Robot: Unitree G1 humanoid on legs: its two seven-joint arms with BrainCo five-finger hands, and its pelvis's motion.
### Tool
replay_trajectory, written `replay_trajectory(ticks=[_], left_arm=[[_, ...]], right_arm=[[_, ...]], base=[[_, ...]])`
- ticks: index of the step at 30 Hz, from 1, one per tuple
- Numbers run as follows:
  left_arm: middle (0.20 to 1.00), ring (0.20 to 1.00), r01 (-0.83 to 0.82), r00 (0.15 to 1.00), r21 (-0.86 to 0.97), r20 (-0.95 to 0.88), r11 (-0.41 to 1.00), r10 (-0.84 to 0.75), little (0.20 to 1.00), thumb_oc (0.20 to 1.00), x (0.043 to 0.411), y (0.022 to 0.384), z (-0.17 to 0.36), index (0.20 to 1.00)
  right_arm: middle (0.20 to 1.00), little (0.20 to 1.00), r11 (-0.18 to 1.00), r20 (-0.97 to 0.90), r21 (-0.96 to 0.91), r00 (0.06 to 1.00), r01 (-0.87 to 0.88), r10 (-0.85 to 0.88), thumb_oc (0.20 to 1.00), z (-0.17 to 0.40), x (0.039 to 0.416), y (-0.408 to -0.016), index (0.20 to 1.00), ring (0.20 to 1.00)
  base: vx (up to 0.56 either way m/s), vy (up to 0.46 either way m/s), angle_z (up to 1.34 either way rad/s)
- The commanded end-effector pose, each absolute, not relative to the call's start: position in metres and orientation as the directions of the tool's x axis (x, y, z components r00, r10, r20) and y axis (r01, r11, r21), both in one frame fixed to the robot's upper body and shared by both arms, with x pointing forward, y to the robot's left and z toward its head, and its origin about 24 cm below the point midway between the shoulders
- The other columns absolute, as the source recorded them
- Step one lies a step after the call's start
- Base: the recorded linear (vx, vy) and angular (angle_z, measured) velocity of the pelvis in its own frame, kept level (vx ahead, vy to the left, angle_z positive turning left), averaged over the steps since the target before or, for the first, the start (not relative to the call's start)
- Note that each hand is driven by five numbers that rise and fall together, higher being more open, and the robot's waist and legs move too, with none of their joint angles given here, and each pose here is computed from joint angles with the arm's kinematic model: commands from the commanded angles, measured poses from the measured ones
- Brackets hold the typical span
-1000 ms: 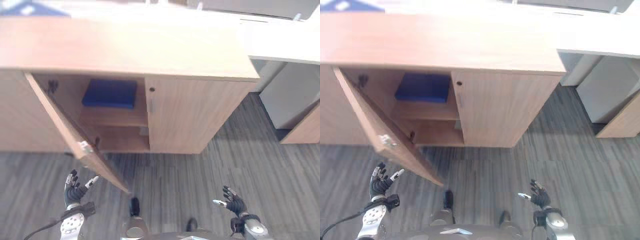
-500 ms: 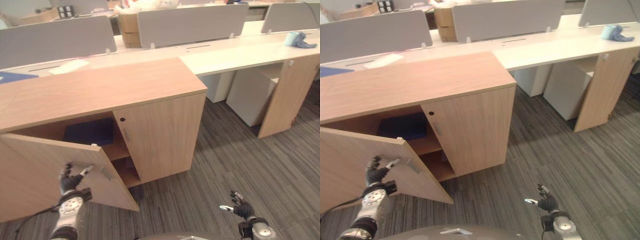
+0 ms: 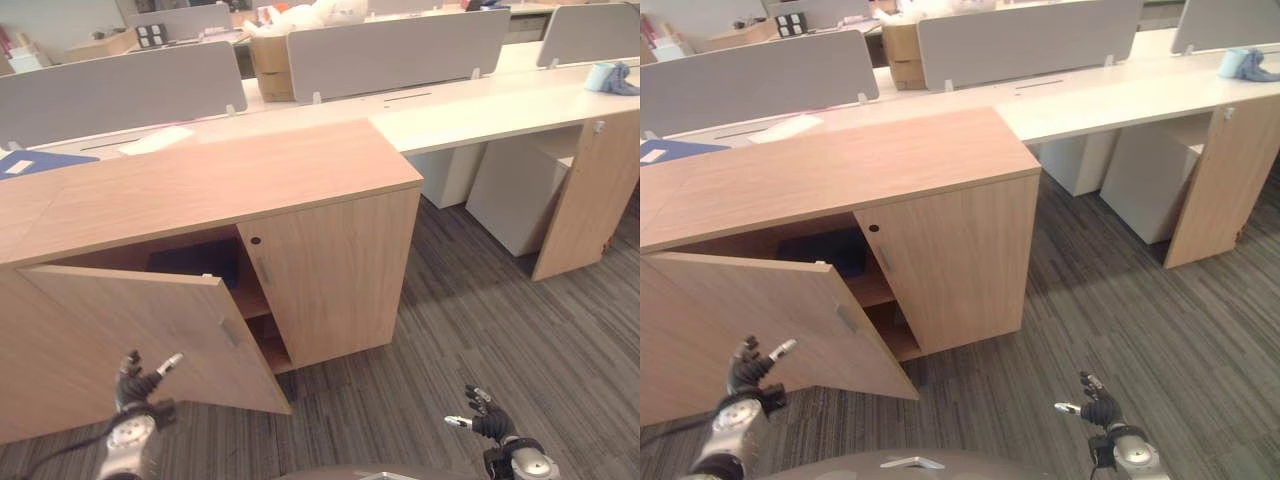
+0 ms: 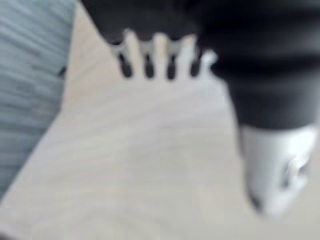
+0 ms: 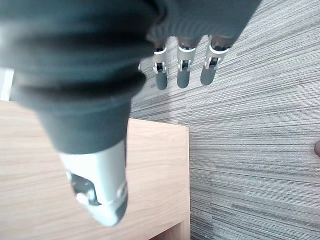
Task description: Put the empty folder in the office cabinet
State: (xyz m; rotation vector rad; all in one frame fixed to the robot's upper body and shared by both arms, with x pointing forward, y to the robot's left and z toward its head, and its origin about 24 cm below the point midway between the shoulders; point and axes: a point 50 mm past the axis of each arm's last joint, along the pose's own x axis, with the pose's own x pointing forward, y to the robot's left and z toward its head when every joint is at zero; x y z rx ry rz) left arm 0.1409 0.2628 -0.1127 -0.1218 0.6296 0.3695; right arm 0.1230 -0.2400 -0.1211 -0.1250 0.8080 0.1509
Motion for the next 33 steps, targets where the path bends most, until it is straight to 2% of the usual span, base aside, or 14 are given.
replay_trajectory(ticks=[1,3,5,9,10,12,13,14,15,19,23,33], left_arm=[[1.000,1.000,-0.299,0.802,0.023,-0.535,0.954,0.264,1.000,1.000,0.180,0.275,-0.095,1.000],[1.000,1.000,-0.295,0.768,-0.008,-0.597,0.955,0.232,1.000,1.000,0.164,0.263,-0.109,1.000],[1.000,1.000,-0.295,0.768,-0.008,-0.597,0.955,0.232,1.000,1.000,0.164,0.263,-0.109,1.000],[1.000,1.000,-0.320,0.702,-0.009,-0.674,0.947,0.231,1.000,1.000,0.145,0.256,-0.123,1.000],[1.000,1.000,-0.224,0.657,0.011,-0.737,0.974,0.159,1.000,1.000,0.133,0.246,-0.134,1.000],[1.000,1.000,-0.224,0.657,0.011,-0.737,0.974,0.159,1.000,1.000,0.133,0.246,-0.134,1.000],[1.000,1.000,-0.162,0.618,0.022,-0.777,0.987,0.119,1.000,1.000,0.123,0.237,-0.141,1.000],[1.000,1.000,-0.162,0.618,0.022,-0.777,0.987,0.119,1.000,1.000,0.123,0.237,-0.141,1.000],[1.000,1.000,-0.129,0.596,0.010,-0.798,0.992,0.086,1.000,1.000,0.117,0.229,-0.147,1.000],[1.000,1.000,-0.126,0.588,-0.003,-0.805,0.992,0.073,1.000,1.000,0.118,0.225,-0.147,1.000],[1.000,1.000,-0.109,0.600,-0.039,-0.800,0.993,0.034,1.000,1.000,0.122,0.216,-0.147,1.000],[1.000,1.000,-0.116,0.539,-0.038,-0.842,0.993,0.030,1.000,1.000,0.099,0.219,-0.155,1.000]], right_arm=[[1.000,1.000,0.980,-0.635,-0.074,0.766,-0.186,0.098,1.000,-0.107,0.163,-0.235,1.000,1.000],[1.000,1.000,0.981,-0.638,-0.065,0.764,-0.182,0.100,1.000,-0.109,0.164,-0.231,1.000,1.000],[1.000,1.000,0.981,-0.638,-0.065,0.764,-0.182,0.100,1.000,-0.109,0.164,-0.231,1.000,1.000],[1.000,1.000,0.983,-0.657,-0.055,0.748,-0.174,0.096,1.000,-0.113,0.163,-0.226,1.000,1.000],[1.000,1.000,0.985,-0.676,-0.061,0.733,-0.161,0.078,1.000,-0.119,0.159,-0.223,1.000,1.000],[1.000,1.000,0.985,-0.676,-0.061,0.733,-0.161,0.078,1.000,-0.119,0.159,-0.223,1.000,1.000],[1.000,1.000,0.984,-0.689,-0.079,0.723,-0.157,0.060,1.000,-0.122,0.158,-0.221,1.000,1.000],[1.000,1.000,0.984,-0.689,-0.079,0.723,-0.157,0.060,1.000,-0.122,0.158,-0.221,1.000,1.000],[1.000,1.000,0.965,-0.714,-0.119,0.696,-0.234,0.081,1.000,-0.126,0.157,-0.218,1.000,1.000],[1.000,1.000,0.937,-0.728,-0.138,0.674,-0.320,0.123,1.000,-0.125,0.161,-0.217,1.000,1.000],[1.000,1.000,0.948,-0.749,-0.152,0.658,-0.281,0.075,1.000,-0.125,0.166,-0.225,1.000,1.000],[1.000,1.000,0.958,-0.773,-0.151,0.633,-0.245,0.040,1.000,-0.129,0.159,-0.230,1.000,1.000]], base=[[-0.08,-0.090,0.20],[-0.08,-0.086,0.19],[-0.04,-0.042,0.04],[-0.09,-0.122,0.10],[-0.11,-0.155,0.09],[-0.10,-0.159,0.16],[-0.09,-0.163,0.22],[-0.23,-0.414,0.34],[-0.15,-0.250,0.12],[-0.19,-0.252,0.52],[-0.21,-0.211,0.41],[-0.08,-0.024,0.35]])
